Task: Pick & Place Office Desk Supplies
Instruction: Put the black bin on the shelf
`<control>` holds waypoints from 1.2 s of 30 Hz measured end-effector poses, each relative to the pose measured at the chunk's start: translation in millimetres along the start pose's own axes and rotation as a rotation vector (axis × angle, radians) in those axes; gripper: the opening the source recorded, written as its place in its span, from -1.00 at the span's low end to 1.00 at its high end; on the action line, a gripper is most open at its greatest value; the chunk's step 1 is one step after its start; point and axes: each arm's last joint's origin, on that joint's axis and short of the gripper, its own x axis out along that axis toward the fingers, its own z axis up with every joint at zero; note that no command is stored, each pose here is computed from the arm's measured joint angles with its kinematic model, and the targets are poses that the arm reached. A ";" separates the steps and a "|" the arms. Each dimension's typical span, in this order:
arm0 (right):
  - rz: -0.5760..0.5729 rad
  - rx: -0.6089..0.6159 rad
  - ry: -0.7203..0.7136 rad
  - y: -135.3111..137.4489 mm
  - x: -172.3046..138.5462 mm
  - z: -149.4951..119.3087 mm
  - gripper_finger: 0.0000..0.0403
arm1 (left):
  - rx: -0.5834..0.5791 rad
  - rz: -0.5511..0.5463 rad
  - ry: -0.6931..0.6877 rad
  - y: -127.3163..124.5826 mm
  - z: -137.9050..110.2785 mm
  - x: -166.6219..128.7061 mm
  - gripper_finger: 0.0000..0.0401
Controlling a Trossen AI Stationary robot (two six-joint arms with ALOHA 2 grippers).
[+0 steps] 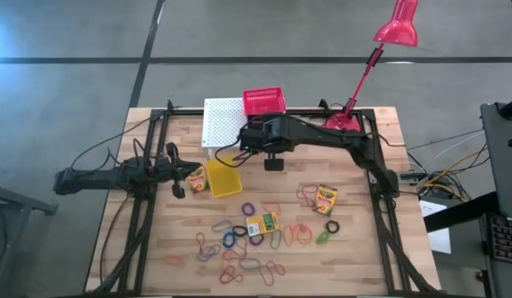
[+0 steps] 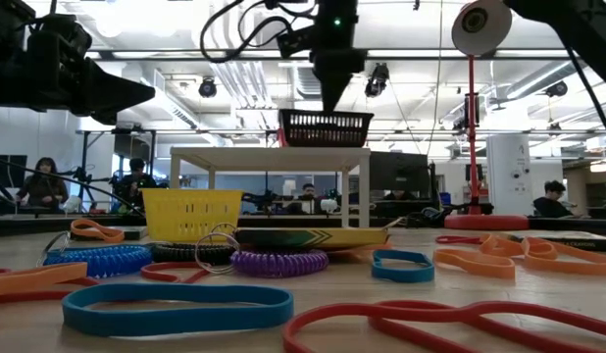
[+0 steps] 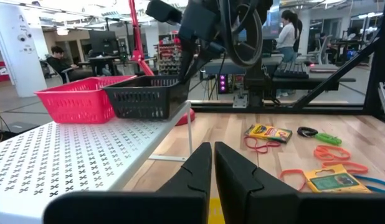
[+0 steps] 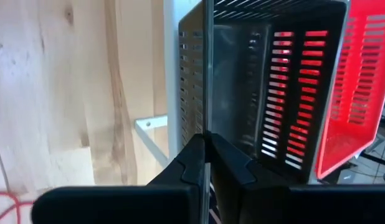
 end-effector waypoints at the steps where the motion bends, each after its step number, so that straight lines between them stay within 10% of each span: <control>1: -0.001 0.002 -0.008 -0.8 -1.2 1.1 -0.89 | 0.000 0.000 0.000 0.0 0.0 0.0 -0.88; 17: 0.006 0.108 -0.101 -18.4 -38.8 -11.5 -0.33 | 0.000 0.002 0.000 0.1 0.1 0.0 -0.88; 26: 0.040 0.365 -0.029 -31.8 -60.1 -68.1 -0.50 | 0.000 0.002 0.001 0.1 -0.1 0.0 -0.88; 36: 0.021 0.585 -0.115 -21.6 -7.3 -105.0 -0.74 | 0.002 -0.001 0.007 -0.2 -0.6 0.4 -0.88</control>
